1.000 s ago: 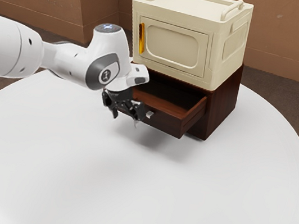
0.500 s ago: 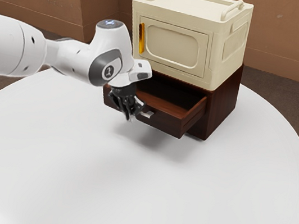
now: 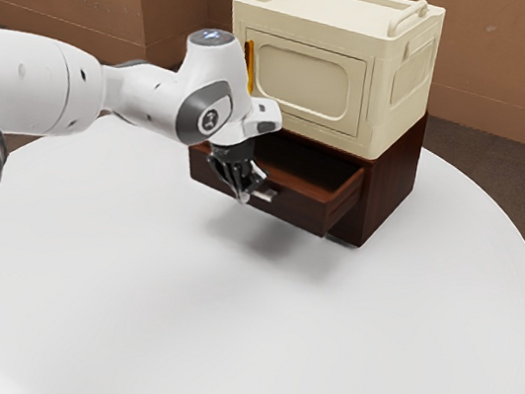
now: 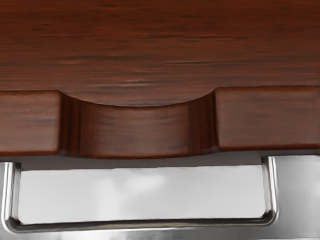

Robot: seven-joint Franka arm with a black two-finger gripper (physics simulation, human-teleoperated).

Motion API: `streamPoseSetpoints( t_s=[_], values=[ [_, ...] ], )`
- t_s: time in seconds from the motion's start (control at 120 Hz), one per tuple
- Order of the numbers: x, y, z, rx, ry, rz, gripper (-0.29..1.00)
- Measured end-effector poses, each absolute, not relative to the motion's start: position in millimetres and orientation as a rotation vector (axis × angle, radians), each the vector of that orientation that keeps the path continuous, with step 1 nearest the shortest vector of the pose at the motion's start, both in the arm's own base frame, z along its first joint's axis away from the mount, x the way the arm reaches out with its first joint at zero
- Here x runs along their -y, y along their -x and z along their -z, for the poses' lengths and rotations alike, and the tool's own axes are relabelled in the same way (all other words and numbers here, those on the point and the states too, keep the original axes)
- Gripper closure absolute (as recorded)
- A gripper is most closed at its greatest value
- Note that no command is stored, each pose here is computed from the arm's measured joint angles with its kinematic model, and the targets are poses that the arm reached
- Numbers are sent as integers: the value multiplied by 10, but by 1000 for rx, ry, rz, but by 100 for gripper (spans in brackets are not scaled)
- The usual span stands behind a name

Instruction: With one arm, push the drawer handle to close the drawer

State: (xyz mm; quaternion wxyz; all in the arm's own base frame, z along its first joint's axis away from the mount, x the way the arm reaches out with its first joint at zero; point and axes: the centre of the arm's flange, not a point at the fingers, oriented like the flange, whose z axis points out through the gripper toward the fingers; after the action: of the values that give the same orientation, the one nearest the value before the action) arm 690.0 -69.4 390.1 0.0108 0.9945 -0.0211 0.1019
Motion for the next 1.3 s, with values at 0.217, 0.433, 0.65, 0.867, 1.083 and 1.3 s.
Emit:
streamPoseSetpoints(
  t_s=[0.217,0.433,0.65,0.867,1.083,1.3],
  values=[
    [728,-7092,-3885,78,-3109,-339,79],
    [656,-7242,-3893,66,-3118,-367,79],
    [584,-7410,-3876,58,-3126,-385,79],
    [612,-7505,-3856,67,-3127,-401,78],
    [621,-7609,-3896,73,-3124,-445,78],
    [613,-7716,-3857,76,-3118,-488,79]
  ],
)
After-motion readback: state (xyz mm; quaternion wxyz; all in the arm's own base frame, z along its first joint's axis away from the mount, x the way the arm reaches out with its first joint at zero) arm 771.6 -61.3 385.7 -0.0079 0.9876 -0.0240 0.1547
